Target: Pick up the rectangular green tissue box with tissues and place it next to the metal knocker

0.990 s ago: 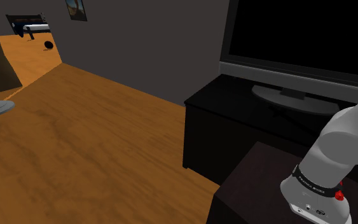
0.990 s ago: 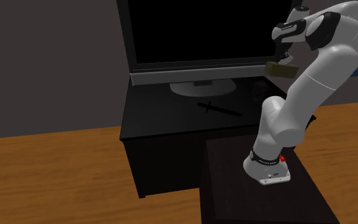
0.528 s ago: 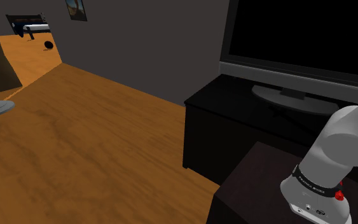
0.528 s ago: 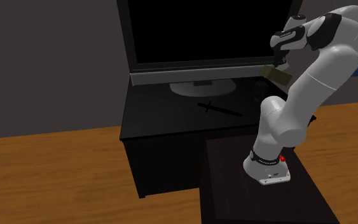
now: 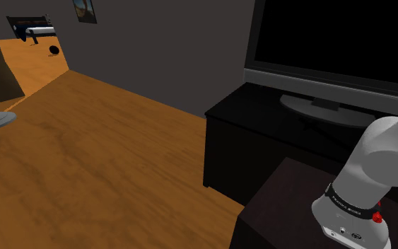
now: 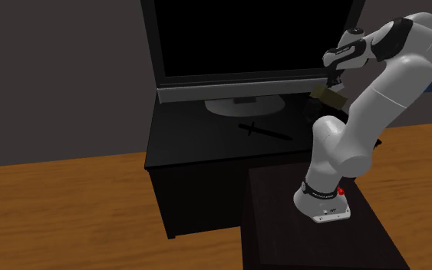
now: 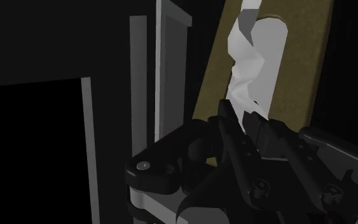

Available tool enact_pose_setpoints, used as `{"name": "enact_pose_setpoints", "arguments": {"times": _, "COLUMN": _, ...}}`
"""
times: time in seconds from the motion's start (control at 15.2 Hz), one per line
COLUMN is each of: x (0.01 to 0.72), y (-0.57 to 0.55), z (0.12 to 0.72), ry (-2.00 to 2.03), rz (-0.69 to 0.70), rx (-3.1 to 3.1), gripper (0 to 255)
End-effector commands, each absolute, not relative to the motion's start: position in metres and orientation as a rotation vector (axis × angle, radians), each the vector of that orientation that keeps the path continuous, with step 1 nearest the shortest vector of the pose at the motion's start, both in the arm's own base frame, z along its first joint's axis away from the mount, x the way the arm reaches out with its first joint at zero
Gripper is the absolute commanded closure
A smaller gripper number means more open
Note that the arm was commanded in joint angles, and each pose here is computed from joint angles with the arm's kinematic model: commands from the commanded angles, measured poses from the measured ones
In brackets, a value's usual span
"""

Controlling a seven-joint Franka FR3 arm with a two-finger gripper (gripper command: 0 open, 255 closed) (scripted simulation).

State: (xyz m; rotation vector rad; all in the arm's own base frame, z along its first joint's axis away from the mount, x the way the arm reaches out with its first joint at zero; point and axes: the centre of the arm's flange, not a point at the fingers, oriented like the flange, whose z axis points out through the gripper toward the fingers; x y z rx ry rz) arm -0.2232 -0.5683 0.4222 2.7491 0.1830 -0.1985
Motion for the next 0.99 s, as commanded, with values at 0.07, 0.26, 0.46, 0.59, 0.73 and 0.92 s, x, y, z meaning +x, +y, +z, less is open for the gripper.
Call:
{"name": "enact_pose_setpoints", "arguments": {"times": 0.07, "x": -0.223, "y": -0.568, "z": 0.406, "ry": 0.184, "rz": -0.199, "rx": 2.749, "gripper": 255}}
{"name": "enact_pose_setpoints", "arguments": {"times": 0.26, "x": -0.223, "y": -0.568, "z": 0.390, "ry": 0.184, "rz": -0.199, "rx": 2.749, "gripper": 255}}
{"name": "enact_pose_setpoints", "arguments": {"times": 0.46, "x": -0.223, "y": -0.568, "z": 0.373, "ry": 0.184, "rz": -0.199, "rx": 2.749, "gripper": 255}}
{"name": "enact_pose_setpoints", "arguments": {"times": 0.59, "x": -0.223, "y": -0.568, "z": 0.373, "ry": 0.184, "rz": -0.199, "rx": 2.749, "gripper": 255}}
{"name": "enact_pose_setpoints", "arguments": {"times": 0.73, "x": -0.223, "y": -0.568, "z": 0.373, "ry": 0.184, "rz": -0.199, "rx": 2.749, "gripper": 255}}
{"name": "enact_pose_setpoints", "arguments": {"times": 0.92, "x": -0.215, "y": -0.575, "z": 0.387, "ry": 0.200, "rz": -0.211, "rx": 2.688, "gripper": 255}}
